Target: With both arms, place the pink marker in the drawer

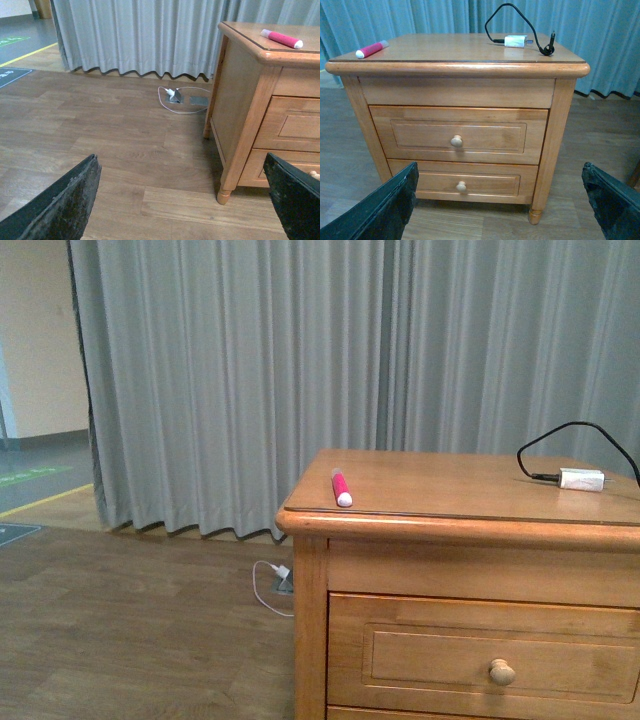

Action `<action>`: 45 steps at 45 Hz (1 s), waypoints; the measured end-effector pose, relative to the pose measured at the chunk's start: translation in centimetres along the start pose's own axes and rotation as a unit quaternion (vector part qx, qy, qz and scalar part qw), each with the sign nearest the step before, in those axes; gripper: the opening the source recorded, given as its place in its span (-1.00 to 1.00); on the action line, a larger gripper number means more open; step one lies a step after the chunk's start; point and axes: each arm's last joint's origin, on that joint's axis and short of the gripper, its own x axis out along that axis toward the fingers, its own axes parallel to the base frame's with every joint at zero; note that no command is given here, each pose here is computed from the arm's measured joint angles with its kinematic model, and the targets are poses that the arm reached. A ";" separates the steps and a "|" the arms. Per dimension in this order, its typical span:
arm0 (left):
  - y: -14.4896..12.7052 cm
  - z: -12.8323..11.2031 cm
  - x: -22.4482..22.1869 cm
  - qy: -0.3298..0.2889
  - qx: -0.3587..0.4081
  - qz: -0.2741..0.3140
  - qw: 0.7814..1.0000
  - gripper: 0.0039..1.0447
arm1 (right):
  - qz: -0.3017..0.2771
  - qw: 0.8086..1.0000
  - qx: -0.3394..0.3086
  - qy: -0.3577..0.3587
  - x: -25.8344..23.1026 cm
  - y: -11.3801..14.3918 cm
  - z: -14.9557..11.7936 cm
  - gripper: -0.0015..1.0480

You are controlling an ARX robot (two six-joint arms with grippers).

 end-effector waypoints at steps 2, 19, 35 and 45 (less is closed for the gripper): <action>0.0 0.0 0.0 0.000 0.000 0.000 1.000 0.89 | 0.000 1.000 0.000 0.000 0.0 0.0 0.0 0.84; 0.0 0.0 0.0 0.000 0.000 0.000 1.000 0.89 | 0.000 1.000 0.000 0.000 0.0 0.0 0.0 0.84; 0.0 0.0 0.0 0.000 0.000 0.000 1.000 0.89 | 0.000 1.000 0.000 0.000 0.0 0.0 0.0 0.84; 0.0 0.0 0.0 0.000 0.000 0.000 1.000 0.89 | 0.000 1.000 0.000 0.000 0.0 0.0 0.0 0.84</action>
